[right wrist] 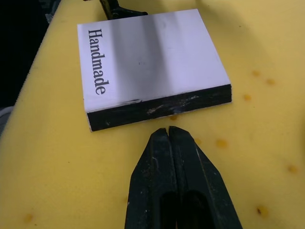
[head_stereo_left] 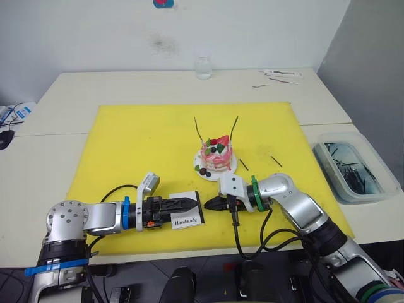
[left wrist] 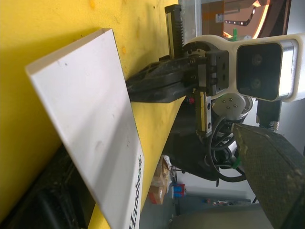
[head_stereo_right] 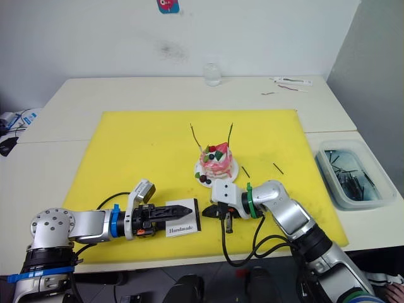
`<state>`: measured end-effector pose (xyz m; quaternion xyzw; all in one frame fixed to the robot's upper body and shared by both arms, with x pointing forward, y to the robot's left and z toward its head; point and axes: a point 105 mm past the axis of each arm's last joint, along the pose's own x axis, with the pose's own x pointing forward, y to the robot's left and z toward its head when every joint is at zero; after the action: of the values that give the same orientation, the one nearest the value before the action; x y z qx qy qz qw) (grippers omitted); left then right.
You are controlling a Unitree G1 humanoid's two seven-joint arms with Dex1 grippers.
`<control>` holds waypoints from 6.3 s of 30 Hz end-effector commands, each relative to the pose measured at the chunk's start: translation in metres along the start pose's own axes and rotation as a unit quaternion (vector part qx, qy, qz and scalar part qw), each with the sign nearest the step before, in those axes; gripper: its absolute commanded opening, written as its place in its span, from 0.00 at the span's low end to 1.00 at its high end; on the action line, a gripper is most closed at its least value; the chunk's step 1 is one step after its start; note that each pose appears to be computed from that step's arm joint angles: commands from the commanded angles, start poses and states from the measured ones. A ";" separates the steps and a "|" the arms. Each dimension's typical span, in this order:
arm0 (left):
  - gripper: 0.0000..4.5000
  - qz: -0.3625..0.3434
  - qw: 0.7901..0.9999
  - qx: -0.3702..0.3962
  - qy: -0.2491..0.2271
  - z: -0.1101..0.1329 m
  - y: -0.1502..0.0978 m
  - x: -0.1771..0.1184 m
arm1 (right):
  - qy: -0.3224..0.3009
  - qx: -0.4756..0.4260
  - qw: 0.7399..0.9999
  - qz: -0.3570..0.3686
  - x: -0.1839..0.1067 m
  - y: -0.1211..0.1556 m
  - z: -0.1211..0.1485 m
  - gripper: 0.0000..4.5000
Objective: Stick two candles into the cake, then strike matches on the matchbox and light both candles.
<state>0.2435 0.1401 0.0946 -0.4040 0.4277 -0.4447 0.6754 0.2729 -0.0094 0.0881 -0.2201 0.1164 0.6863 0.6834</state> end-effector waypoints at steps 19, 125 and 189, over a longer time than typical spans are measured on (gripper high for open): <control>1.00 0.040 0.999 -0.013 0.006 -0.008 0.016 0.004 | 0.006 -0.001 1.000 -0.015 -0.016 -0.005 -0.008 0.00; 0.00 0.006 0.840 0.455 -0.296 0.119 -0.140 -0.063 | -0.023 0.209 0.856 -0.473 -0.145 -0.082 -0.064 0.37; 0.00 -0.083 0.882 0.408 -0.220 0.123 -0.177 0.010 | -0.048 -0.333 0.883 -0.327 -0.120 -0.075 0.163 0.01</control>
<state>0.3259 0.1065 0.2761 -0.2225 0.0424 -0.5078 0.8312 0.3243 -0.0388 0.2900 -0.4258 -0.2117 0.4361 0.7640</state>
